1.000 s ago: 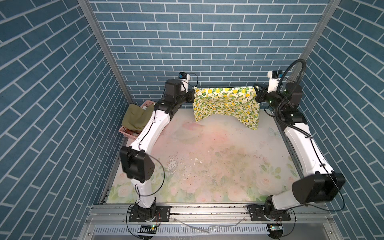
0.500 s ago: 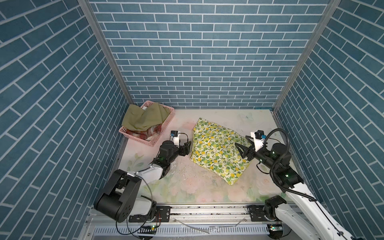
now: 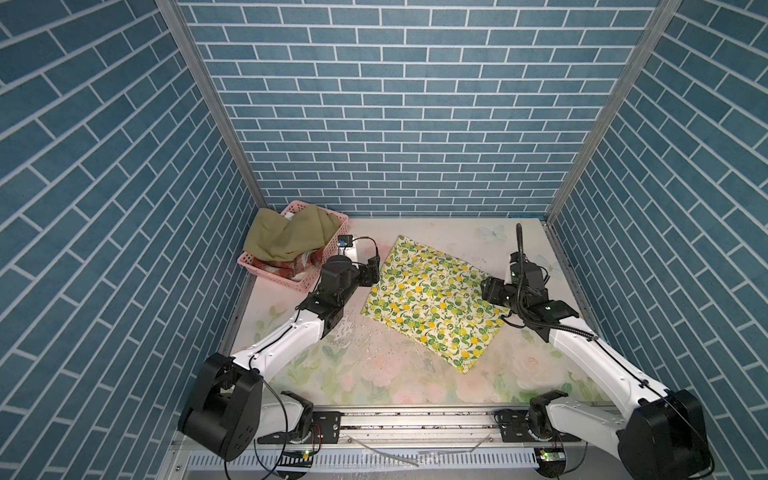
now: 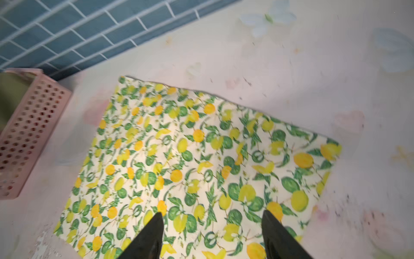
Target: Fold and stack the skirts
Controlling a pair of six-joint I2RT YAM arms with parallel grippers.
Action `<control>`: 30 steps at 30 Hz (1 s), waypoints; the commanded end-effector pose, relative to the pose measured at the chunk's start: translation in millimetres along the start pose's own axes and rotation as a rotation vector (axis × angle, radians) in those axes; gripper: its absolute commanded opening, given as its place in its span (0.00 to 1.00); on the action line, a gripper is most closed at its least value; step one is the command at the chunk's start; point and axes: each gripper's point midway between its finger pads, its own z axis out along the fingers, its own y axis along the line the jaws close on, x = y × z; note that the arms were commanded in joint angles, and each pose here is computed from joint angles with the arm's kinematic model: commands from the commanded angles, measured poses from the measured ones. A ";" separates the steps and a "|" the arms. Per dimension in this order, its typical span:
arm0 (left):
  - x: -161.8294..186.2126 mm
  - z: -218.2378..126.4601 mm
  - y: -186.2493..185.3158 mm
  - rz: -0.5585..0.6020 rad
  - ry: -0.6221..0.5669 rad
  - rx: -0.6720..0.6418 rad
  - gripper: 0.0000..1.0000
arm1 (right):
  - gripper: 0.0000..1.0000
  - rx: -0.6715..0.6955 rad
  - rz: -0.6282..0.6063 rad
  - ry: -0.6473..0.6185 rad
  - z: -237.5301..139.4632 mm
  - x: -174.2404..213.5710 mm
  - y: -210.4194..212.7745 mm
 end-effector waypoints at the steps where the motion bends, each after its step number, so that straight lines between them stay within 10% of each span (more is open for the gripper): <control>1: 63.3 2.1 21.9 -0.004 0.264 -0.114 0.79 | 0.67 0.101 0.205 0.044 1.7 9.6 -25.1; 9: 124.2 16.9 26.5 -0.021 0.504 -0.136 0.79 | 0.66 0.220 0.406 0.148 3.6 47.4 -63.2; 30: 180.6 26.7 38.8 -0.035 0.667 -0.168 0.66 | 0.57 0.217 0.595 0.265 36.8 94.5 -87.8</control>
